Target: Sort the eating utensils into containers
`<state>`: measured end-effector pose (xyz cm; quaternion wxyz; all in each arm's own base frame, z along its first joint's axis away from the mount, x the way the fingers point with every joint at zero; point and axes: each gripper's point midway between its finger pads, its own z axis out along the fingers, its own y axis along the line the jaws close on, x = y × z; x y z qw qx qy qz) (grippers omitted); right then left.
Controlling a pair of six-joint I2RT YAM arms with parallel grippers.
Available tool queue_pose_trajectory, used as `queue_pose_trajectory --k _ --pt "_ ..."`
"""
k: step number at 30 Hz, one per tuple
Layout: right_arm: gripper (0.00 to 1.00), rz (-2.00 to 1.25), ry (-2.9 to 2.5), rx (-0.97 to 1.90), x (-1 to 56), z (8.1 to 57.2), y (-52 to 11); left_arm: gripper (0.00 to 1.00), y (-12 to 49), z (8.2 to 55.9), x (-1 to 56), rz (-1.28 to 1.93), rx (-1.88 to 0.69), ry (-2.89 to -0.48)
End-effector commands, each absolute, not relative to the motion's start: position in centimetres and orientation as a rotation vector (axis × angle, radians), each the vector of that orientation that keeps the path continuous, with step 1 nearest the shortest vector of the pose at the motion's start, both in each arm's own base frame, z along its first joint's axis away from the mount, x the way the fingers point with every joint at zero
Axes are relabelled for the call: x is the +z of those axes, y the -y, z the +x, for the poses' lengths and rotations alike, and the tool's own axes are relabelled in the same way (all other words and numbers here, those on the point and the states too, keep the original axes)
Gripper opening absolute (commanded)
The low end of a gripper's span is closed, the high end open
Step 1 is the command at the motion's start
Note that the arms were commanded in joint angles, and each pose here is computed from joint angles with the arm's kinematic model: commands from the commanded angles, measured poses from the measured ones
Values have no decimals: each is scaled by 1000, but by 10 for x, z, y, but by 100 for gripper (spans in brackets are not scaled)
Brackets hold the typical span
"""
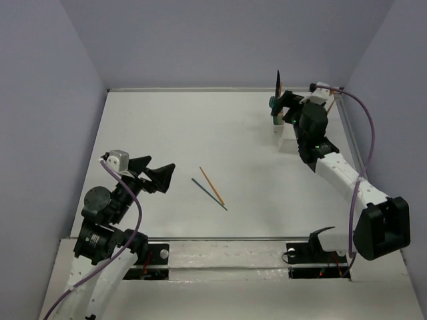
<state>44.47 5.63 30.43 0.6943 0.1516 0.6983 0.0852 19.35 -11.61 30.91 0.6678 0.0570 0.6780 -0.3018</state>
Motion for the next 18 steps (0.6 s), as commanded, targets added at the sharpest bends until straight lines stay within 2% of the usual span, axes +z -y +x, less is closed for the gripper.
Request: queue_pose_trajectory --k 1,7,9,11,18 --pt "100 67 -1778 359 251 412 -165 99 110 203 317 101 -646 -1511" --pt "98 -303 -1986 498 193 351 -272 99 104 210 313 67 -615 -1525" --pt "94 -376 -2014 517 182 339 -295 99 101 211 313 56 -604 -1527" --pt "88 -495 -2116 467 145 319 -317 99 98 212 314 38 -596 -1524" --pt "71 -673 -2265 370 91 304 -357 99 93 211 315 20 -585 -1514"
